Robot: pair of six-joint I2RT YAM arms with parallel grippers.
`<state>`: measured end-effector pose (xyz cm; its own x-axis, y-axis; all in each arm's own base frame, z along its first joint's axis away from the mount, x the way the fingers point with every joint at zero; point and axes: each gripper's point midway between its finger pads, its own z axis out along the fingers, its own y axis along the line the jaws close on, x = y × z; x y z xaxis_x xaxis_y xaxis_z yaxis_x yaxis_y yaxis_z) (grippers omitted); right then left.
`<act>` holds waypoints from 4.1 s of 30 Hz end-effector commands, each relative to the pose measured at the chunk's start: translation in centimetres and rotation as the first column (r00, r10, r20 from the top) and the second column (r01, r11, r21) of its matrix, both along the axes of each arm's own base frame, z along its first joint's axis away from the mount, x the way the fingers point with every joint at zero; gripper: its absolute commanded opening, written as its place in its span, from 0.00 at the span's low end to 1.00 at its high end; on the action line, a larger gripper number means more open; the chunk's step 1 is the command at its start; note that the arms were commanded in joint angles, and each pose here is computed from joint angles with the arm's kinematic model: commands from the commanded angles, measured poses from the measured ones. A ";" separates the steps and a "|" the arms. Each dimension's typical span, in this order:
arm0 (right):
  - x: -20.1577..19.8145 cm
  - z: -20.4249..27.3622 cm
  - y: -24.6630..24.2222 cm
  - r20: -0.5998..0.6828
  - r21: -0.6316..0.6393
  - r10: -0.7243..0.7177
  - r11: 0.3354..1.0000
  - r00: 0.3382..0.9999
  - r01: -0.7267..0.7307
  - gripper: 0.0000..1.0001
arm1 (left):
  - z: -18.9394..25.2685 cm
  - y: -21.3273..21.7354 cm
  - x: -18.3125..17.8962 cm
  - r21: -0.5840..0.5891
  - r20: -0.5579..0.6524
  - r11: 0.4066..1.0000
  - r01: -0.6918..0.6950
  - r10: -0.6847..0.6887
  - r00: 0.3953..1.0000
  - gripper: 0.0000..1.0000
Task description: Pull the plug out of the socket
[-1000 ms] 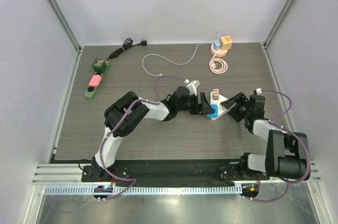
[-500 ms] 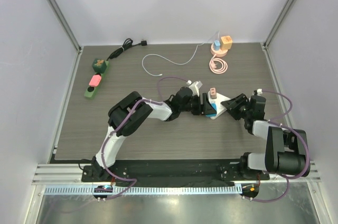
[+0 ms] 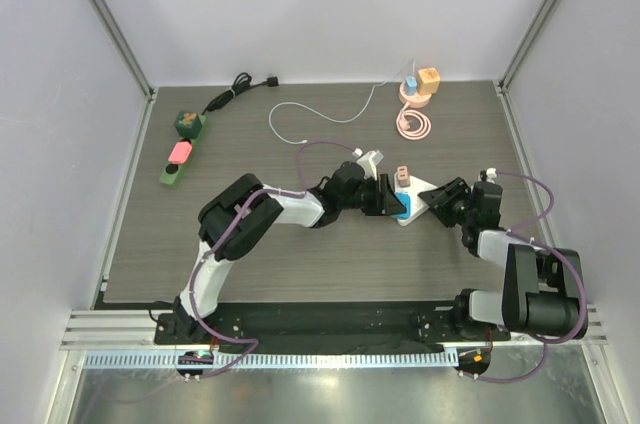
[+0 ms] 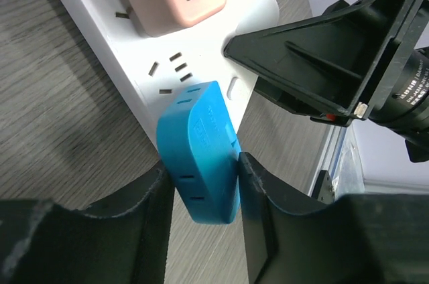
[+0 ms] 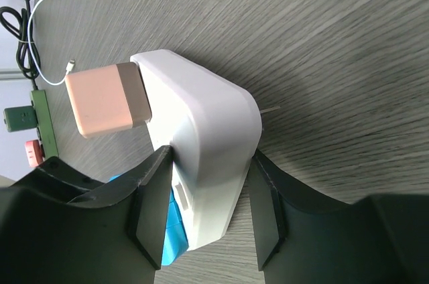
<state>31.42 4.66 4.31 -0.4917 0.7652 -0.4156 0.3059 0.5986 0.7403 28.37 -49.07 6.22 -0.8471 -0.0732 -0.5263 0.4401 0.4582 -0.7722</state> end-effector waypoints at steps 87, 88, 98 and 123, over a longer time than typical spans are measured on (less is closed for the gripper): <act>-1.3 -4.3 -1.9 -0.118 -0.321 -0.193 0.936 0.974 0.147 0.01 | 3.4 3.2 4.3 0.275 0.301 0.927 -0.255 0.169 0.939 0.76; -1.3 -4.3 -2.0 -0.121 -0.321 -0.195 0.935 0.973 0.148 0.01 | 3.5 2.7 4.3 0.271 0.292 0.932 -0.242 0.159 0.943 0.75; -1.3 -4.2 -1.9 -0.109 -0.330 -0.188 0.933 0.976 0.143 0.01 | 3.0 -1.4 3.6 0.163 0.213 0.978 -0.131 0.095 0.972 0.58; -1.5 -4.4 -2.3 -0.124 -0.379 -0.237 0.909 0.963 0.175 0.01 | 10.0 -0.9 4.6 0.059 0.164 0.902 -0.428 0.414 0.895 0.00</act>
<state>34.18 4.64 5.14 -0.3081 0.7470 -0.5891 0.3991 0.6636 0.6327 31.95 -49.56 7.96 -0.7289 -0.1963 -0.6558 0.3578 0.7074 -0.6095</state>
